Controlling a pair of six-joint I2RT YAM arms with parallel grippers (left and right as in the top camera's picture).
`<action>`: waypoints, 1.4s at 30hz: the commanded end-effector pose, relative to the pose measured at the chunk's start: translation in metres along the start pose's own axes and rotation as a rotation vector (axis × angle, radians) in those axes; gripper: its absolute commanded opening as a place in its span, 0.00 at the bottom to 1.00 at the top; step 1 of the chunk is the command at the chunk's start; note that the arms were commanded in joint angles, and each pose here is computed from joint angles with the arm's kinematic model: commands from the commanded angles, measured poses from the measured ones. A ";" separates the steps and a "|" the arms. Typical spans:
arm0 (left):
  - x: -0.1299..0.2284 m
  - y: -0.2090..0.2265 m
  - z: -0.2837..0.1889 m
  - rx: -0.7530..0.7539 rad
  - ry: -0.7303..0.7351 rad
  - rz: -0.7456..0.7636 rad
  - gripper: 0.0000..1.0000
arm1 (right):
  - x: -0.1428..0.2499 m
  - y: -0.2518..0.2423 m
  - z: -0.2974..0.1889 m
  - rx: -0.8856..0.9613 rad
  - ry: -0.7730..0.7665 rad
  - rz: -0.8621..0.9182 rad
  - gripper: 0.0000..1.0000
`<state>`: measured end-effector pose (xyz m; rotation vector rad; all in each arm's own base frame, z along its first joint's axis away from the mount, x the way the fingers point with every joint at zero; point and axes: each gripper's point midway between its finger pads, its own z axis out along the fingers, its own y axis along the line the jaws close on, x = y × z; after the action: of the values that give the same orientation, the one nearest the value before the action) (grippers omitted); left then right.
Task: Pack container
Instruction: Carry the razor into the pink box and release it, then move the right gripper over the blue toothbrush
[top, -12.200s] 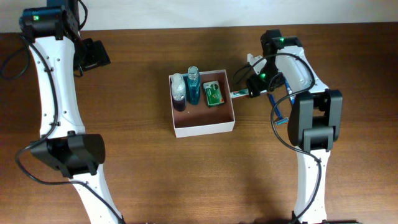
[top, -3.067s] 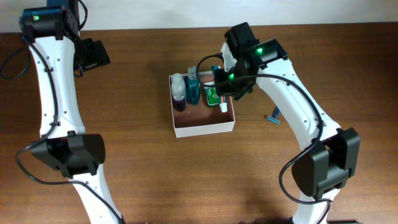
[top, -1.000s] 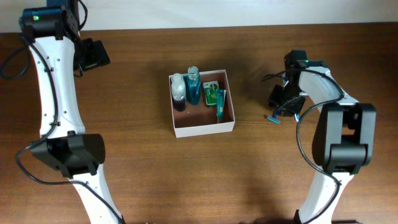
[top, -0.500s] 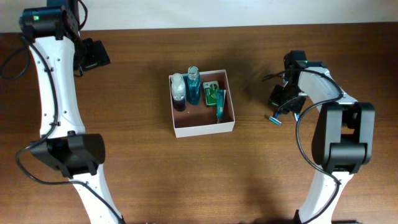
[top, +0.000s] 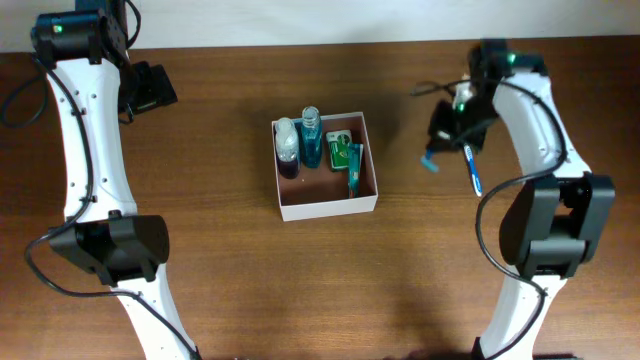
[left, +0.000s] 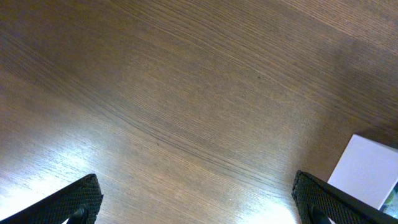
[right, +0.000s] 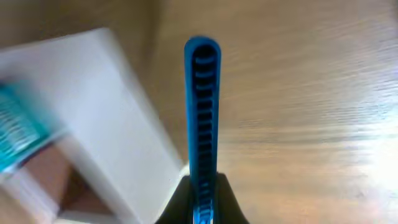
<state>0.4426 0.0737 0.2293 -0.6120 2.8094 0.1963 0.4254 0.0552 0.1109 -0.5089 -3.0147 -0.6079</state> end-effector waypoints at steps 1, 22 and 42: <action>0.000 0.001 -0.003 0.001 -0.003 0.006 1.00 | 0.023 0.073 -0.034 -0.165 0.000 -0.267 0.04; 0.000 0.001 -0.003 0.001 -0.003 0.006 0.99 | 0.051 0.117 0.014 0.134 -0.037 -0.479 0.51; 0.000 0.001 -0.003 0.001 -0.003 0.006 0.99 | -0.037 -0.088 -0.040 0.344 -0.026 -0.314 1.00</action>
<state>0.4427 0.0736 0.2293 -0.6119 2.8095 0.1957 0.4282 -0.0329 0.1299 -0.1182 -3.1776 -0.1031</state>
